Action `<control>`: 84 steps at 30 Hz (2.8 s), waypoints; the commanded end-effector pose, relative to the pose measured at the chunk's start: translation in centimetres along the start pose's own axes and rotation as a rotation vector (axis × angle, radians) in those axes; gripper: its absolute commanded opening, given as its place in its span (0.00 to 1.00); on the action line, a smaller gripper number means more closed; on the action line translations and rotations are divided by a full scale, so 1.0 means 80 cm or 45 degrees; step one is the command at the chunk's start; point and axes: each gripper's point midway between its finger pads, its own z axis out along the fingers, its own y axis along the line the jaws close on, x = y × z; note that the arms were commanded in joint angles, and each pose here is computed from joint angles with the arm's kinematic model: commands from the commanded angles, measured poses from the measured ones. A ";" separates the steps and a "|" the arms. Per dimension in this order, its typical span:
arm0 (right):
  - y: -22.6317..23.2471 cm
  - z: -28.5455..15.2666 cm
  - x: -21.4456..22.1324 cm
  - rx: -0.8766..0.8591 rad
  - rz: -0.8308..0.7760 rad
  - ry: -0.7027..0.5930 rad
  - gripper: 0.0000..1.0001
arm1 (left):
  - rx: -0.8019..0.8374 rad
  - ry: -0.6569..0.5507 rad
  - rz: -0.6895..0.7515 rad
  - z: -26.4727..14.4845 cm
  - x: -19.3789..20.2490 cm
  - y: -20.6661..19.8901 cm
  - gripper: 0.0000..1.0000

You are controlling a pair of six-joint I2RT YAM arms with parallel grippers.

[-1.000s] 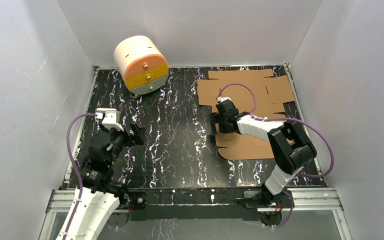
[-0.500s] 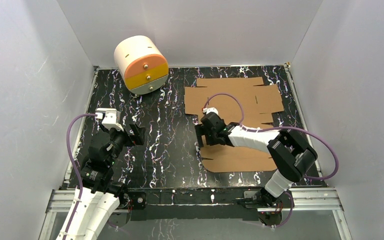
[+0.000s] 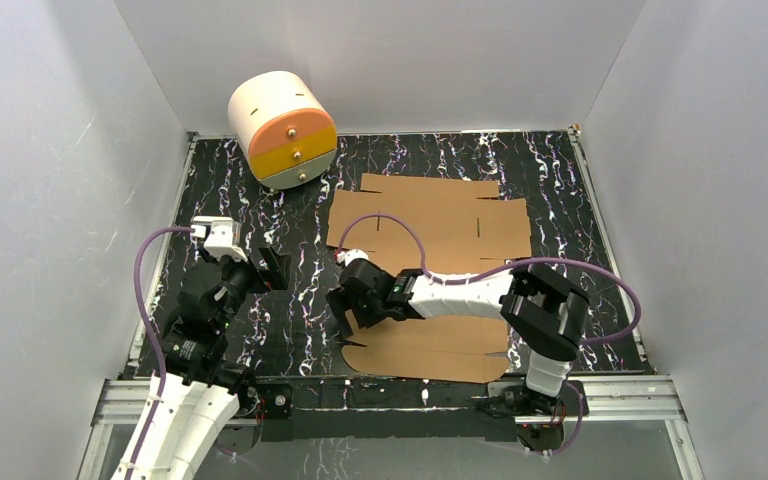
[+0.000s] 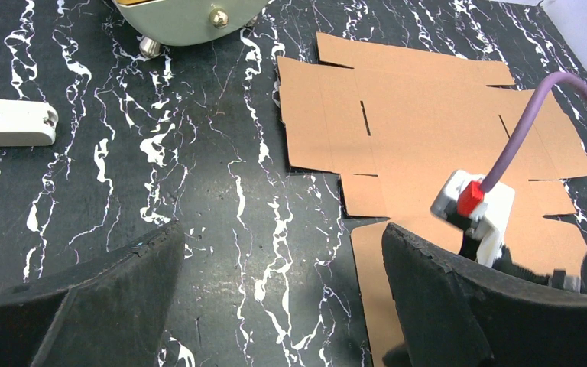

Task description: Fold the paper box

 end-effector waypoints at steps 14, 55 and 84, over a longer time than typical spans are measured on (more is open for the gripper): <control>-0.096 -0.079 -0.099 0.147 -0.093 -0.288 0.99 | -0.066 0.264 -0.176 0.050 0.024 -0.005 0.98; -0.557 -0.202 -0.069 0.332 0.962 -0.669 0.92 | -0.200 0.618 -0.468 0.267 0.085 0.000 0.96; -0.498 -0.144 -0.062 -0.062 0.922 -0.577 0.22 | -0.156 0.851 -0.554 0.257 0.143 -0.005 0.30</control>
